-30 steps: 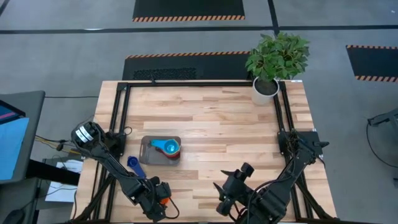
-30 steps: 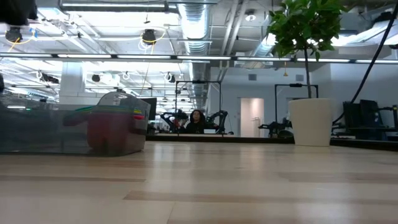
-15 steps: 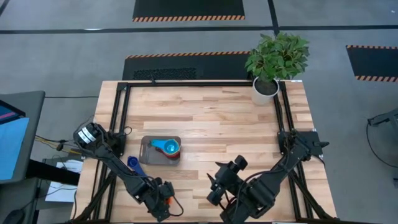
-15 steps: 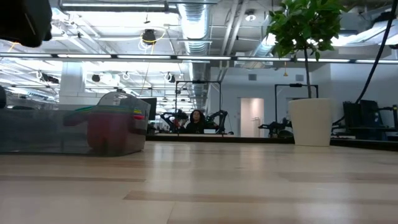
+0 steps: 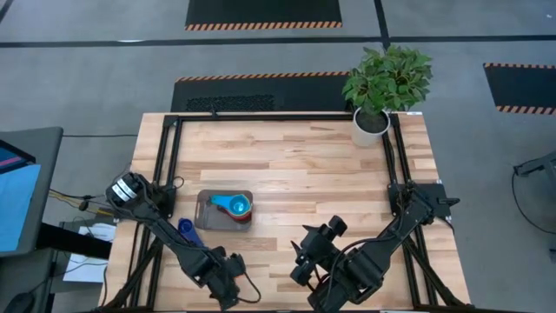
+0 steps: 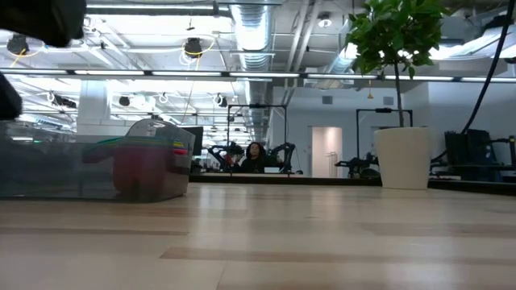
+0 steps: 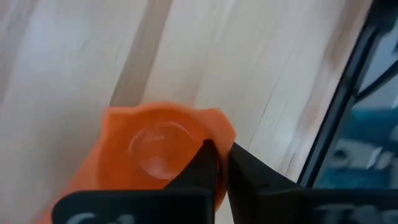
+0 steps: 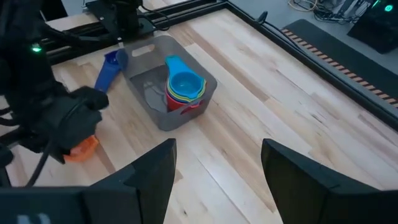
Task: Nest measuring cups in basket
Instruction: Stack the orange measuring cup on top of the light blue measuring cup in the black bin
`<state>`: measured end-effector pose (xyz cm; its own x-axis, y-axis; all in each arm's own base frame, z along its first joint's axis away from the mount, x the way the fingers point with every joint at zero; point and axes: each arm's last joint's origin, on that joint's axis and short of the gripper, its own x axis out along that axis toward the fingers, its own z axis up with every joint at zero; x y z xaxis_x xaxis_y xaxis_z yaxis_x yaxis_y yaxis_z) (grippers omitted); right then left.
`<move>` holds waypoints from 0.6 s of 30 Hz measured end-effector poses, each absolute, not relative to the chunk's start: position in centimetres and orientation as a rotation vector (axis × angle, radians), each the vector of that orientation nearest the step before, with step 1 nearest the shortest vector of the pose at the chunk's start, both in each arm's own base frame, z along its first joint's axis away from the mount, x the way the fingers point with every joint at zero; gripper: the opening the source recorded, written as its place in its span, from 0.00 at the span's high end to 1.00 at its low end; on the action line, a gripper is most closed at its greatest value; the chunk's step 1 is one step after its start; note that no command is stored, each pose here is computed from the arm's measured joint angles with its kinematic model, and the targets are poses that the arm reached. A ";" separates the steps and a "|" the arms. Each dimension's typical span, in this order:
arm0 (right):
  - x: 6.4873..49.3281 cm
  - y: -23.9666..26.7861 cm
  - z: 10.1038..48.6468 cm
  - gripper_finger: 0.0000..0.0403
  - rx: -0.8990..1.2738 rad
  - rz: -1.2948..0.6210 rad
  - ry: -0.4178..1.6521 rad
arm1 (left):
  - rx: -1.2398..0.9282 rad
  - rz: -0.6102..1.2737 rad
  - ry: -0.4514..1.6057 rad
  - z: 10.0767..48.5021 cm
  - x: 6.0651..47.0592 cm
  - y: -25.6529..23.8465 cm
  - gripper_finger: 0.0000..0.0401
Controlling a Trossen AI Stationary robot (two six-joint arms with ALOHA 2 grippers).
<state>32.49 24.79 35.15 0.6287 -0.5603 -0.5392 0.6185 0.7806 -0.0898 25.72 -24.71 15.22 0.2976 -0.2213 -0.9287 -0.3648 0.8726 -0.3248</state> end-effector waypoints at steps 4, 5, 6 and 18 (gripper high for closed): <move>32.5 24.8 35.1 0.36 0.101 -0.674 0.583 | -0.436 0.126 1.365 19.5 26.3 -25.5 1.00; 32.5 24.8 35.1 0.36 0.090 -0.671 0.587 | -0.418 0.130 1.369 21.0 26.4 -25.6 1.00; 32.5 24.8 35.1 0.36 0.086 -0.669 0.589 | -0.389 0.146 1.378 22.6 26.4 -25.5 1.00; 32.5 24.9 35.1 0.36 0.097 -0.667 0.590 | -0.062 0.448 1.296 31.6 27.4 -20.0 1.00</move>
